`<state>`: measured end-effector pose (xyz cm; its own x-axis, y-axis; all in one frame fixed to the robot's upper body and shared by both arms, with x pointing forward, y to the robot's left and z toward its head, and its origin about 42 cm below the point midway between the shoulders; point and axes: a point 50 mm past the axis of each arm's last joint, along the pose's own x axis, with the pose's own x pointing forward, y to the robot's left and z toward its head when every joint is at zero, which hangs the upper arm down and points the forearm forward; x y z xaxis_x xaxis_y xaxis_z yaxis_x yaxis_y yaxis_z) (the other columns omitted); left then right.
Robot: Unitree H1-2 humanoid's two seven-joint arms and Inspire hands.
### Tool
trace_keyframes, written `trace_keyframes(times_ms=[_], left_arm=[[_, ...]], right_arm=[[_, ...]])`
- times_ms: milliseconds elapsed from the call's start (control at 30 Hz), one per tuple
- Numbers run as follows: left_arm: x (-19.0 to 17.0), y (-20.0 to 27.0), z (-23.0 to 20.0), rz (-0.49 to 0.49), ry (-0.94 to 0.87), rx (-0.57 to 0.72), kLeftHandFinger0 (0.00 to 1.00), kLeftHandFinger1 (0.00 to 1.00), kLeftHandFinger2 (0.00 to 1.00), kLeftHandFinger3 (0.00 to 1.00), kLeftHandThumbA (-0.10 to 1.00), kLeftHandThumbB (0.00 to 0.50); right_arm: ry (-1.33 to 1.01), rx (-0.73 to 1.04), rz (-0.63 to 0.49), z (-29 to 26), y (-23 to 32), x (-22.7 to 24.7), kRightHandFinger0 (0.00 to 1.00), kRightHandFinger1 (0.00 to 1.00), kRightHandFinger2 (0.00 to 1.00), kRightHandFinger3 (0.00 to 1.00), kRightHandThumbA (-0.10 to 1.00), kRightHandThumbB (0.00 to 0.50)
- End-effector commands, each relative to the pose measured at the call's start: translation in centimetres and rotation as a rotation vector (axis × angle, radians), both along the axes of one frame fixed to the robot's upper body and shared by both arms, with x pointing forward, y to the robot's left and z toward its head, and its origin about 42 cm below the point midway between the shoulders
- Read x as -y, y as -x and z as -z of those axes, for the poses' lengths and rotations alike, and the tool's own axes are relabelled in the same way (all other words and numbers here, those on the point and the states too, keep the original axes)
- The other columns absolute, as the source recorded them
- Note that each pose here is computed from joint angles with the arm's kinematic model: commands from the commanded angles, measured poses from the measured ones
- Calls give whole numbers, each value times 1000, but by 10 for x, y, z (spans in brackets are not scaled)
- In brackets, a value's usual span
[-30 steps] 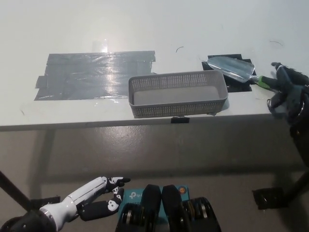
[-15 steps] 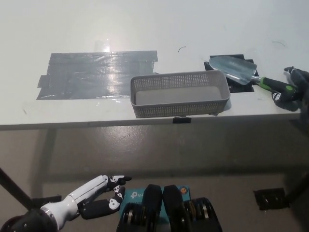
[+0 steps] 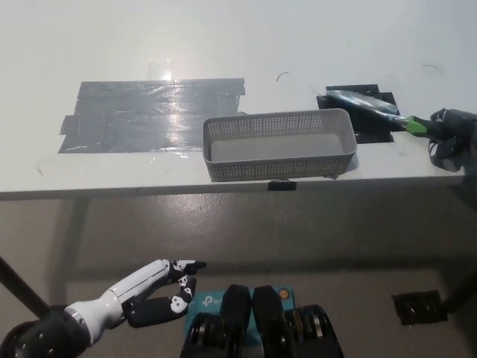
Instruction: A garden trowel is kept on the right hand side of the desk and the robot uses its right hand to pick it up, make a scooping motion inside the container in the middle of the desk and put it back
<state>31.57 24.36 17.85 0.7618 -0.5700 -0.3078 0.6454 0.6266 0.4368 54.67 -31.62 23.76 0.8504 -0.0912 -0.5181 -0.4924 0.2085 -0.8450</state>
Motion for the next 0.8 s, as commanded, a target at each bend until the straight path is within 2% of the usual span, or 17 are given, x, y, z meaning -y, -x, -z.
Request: trace_keyframes(times_ms=[0,33,67,100,133,167,200,233,300,333,367,400,467,500,633,700,767], left_arm=[[2,-5,-18,40,-7,47,1000,1000,1000,1000,1000,296],[2,-6,-19,43,-5,50,1000,1000,1000,1000,1000,296],[2,-5,-19,44,-3,53,1000,1000,1000,1000,1000,279],[1,-5,-19,42,-3,51,1000,1000,1000,1000,1000,289],[0,-5,-19,33,-7,37,1000,1000,1000,1000,1000,310],[0,-5,-20,36,-10,39,1000,1000,1000,1000,1000,311],[0,-6,-21,38,-13,43,1000,1000,1000,1000,1000,314],[0,-8,-22,41,-10,52,1000,1000,1000,1000,1000,307],[-1,-8,-23,34,-16,56,1000,1000,1000,1000,1000,323],[-1,-8,-23,37,-14,54,1000,1000,1000,1000,1000,321],[-1,-9,-23,42,-12,49,1000,1000,1000,1000,1000,326],[0,-8,-24,43,-13,51,1000,1000,1000,1000,1000,320],[-1,-8,-23,46,-15,48,1000,1000,1000,1000,1000,328],[-1,-8,-22,48,-15,46,1000,1000,1000,1000,1000,328],[-1,-6,-17,45,-20,32,1000,1000,1000,1000,1000,334],[-1,-4,-15,47,-31,31,1000,1000,1000,1000,1000,347],[-2,-3,-15,44,-46,28,1000,1000,1000,1000,1000,351]], right_arm=[[14,-126,-84,20,7,-21,886,979,1000,1000,54,28],[11,-122,-83,21,7,-21,561,800,1000,1000,14,52],[11,-115,-97,24,8,-23,271,476,826,1000,-92,2],[24,-112,-105,25,8,-23,23,291,881,1000,-100,0],[70,-110,-129,26,9,-23,1,127,846,1000,-100,0],[99,-105,-134,28,10,-23,0,29,655,842,-100,75],[128,-101,-140,29,10,-22,0,1,403,682,-100,80],[175,-105,-146,31,10,-19,0,3,250,589,-100,220],[244,-94,-169,35,11,-19,94,260,300,440,-100,242],[274,-77,-170,38,13,-18,126,366,363,634,-100,158],[292,-55,-158,42,16,-17,186,450,408,751,-100,1],[341,-22,-129,51,20,-15,222,483,458,752,107,0],[359,0,-131,60,24,-15,6,361,462,727,315,0],[366,14,-137,63,26,-14,0,372,538,665,343,0],[349,154,-189,85,41,-15,0,330,655,395,117,0],[296,181,-184,96,48,-17,19,383,709,404,11,0],[259,207,-189,105,55,-20,0,357,686,303,-31,0]])
